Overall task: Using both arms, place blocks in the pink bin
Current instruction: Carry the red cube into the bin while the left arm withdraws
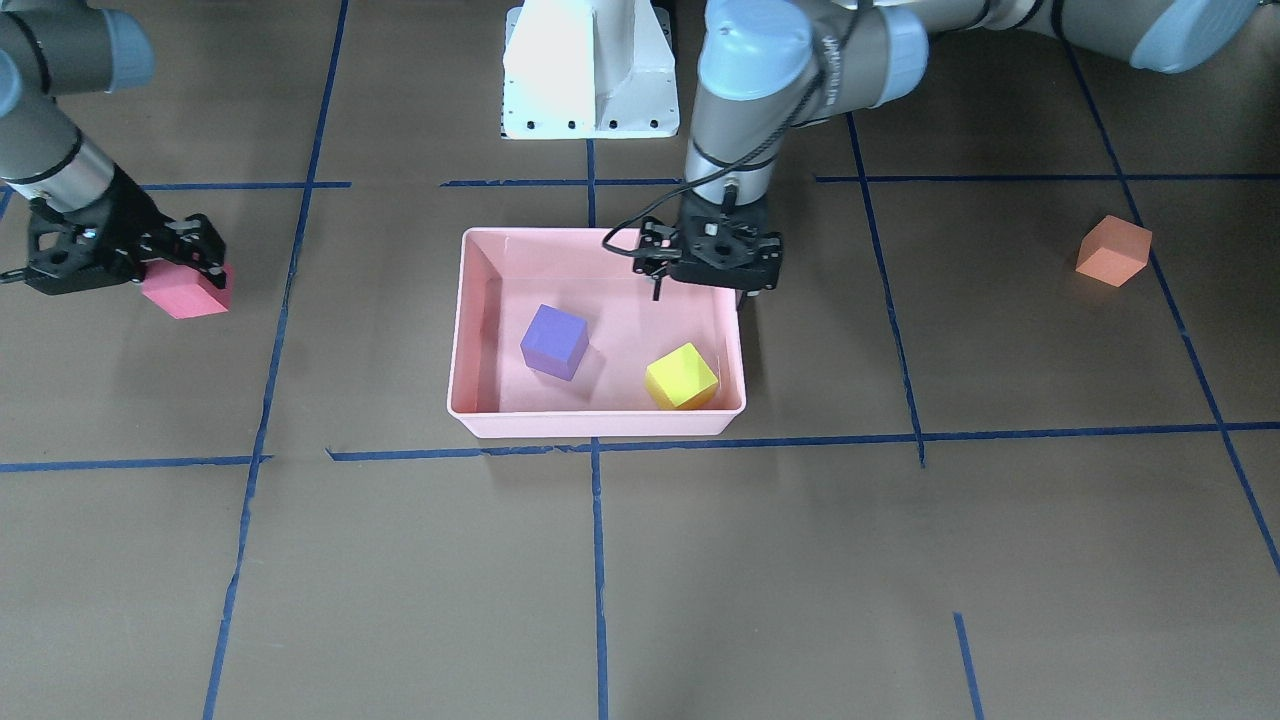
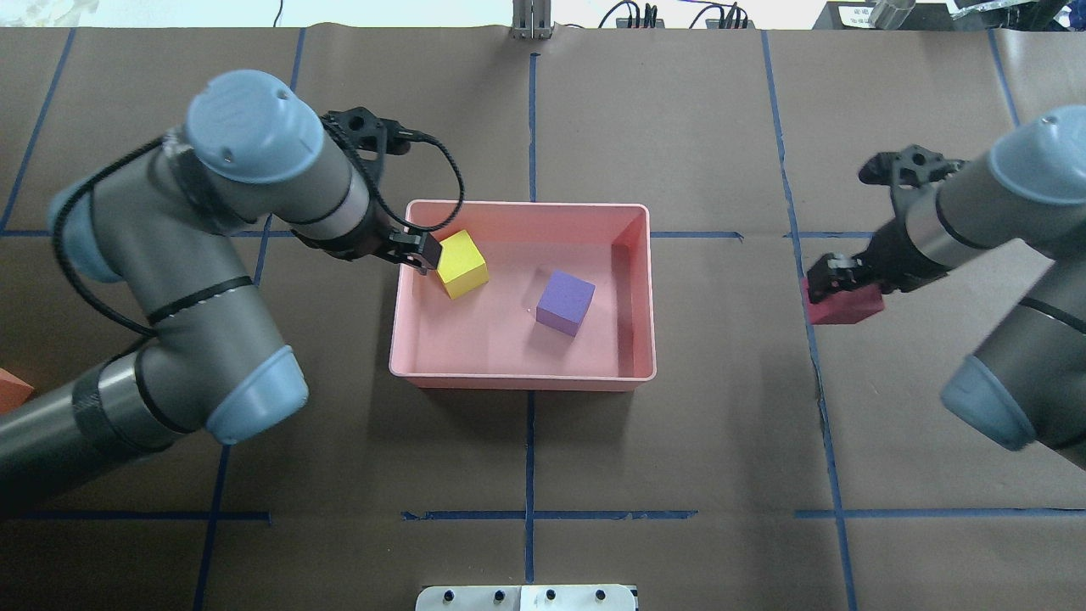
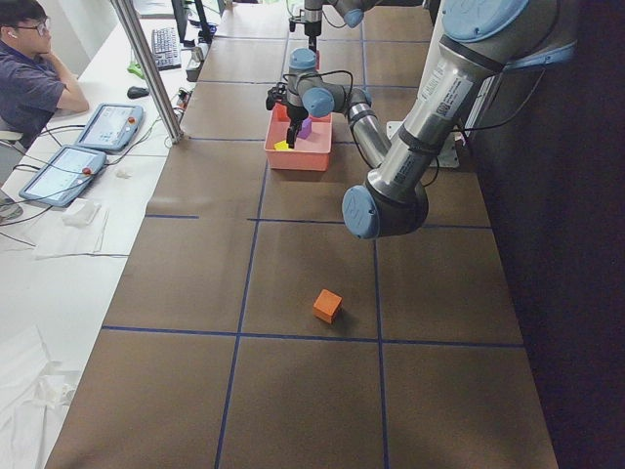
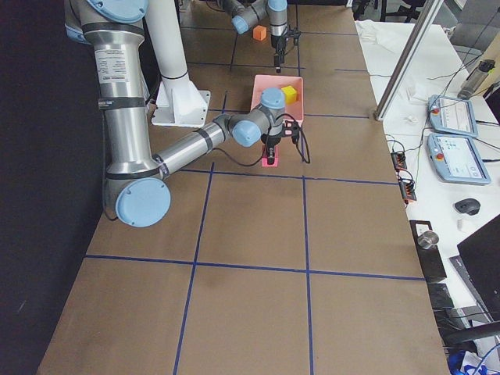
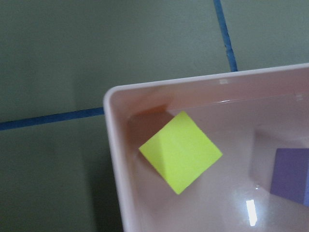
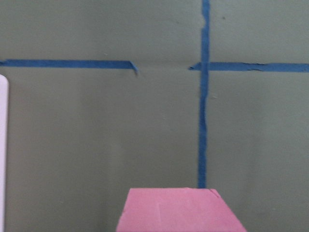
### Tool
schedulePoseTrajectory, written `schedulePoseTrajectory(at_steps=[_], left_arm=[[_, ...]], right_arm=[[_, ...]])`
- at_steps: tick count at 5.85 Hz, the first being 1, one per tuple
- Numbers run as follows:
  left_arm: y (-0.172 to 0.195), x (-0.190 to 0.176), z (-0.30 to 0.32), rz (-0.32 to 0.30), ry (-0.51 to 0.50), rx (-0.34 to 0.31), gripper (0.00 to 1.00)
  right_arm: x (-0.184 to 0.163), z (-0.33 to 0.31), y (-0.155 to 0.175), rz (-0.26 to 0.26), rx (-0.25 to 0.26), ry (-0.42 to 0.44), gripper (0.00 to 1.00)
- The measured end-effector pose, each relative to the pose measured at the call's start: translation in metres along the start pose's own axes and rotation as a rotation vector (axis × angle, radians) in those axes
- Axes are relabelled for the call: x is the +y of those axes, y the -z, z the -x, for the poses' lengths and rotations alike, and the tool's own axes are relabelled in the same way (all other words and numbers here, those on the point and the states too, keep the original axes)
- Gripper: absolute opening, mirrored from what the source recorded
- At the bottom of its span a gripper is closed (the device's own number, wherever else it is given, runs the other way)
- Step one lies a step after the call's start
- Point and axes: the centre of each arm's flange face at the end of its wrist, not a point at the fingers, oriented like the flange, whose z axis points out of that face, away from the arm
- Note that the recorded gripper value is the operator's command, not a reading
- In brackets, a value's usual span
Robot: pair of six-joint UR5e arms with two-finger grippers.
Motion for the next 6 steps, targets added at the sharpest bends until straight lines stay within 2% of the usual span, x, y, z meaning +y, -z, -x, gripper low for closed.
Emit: schedulePoseTrajectory(at_steps=[1, 2, 4, 5, 6], left_arm=[[0.012, -0.003, 0.052, 0.013, -0.065, -0.003, 1.0], [0.023, -0.003, 0.111, 0.032, -0.128, -0.009, 1.0], [0.048, 0.009, 0.247, 0.066, -0.239, -0.009, 1.0], [0.056, 0.021, 0.292, 0.077, -0.257, -0.008, 1.0], [0.056, 0.033, 0.317, 0.094, -0.248, -0.009, 1.0]], right_arm=[[-0.012, 0.069, 0.022, 0.015, 0.006, -0.055, 0.48], [-0.008, 0.126, 0.033, 0.024, 0.007, -0.099, 0.48], [0.021, 0.225, 0.024, -0.004, 0.003, -0.17, 0.53], [0.039, 0.268, 0.01, -0.021, 0.008, -0.197, 0.93], [0.053, 0.3, -0.003, -0.037, 0.016, -0.208, 0.99]])
